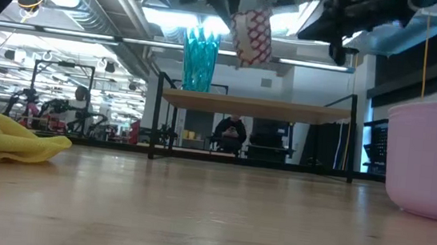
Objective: Stack small to large cups/mugs on shelf
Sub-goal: Put the red cup on the shelf
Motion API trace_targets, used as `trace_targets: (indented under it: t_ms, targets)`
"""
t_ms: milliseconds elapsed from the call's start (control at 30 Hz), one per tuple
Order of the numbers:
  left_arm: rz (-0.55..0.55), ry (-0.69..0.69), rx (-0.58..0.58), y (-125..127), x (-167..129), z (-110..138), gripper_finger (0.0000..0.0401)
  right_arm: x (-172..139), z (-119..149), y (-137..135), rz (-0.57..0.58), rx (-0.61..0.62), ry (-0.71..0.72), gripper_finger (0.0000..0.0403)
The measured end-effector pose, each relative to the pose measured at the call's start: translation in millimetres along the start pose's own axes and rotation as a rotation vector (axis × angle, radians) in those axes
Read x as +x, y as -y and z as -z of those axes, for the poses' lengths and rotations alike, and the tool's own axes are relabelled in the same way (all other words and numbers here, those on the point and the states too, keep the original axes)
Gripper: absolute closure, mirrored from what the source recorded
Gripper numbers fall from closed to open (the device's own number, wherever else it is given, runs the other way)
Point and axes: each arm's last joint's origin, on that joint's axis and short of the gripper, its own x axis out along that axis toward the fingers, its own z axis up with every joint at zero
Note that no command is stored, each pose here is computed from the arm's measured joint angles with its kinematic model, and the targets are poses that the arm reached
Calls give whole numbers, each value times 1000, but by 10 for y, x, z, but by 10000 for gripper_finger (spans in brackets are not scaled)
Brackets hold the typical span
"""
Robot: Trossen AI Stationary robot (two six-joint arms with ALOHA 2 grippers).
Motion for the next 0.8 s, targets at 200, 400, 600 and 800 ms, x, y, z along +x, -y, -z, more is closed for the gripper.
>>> trace_targets:
  t_ms: [200, 400, 600, 800]
  targets:
    - [8, 8, -32, -39, 40, -97, 387, 178, -151, 357, -42, 174, 28, 401]
    - [-3, 12, -54, -109, 92, -204, 387, 409, -163, 691, -36, 264, 11, 402]
    - [-4, -15, -53, -114, 185, -226, 387, 499, -476, 707, -129, 248, 80, 402]
    - [-12, -5, -69, -156, 201, -285, 387, 631, -758, 711, -113, 212, 71, 402]
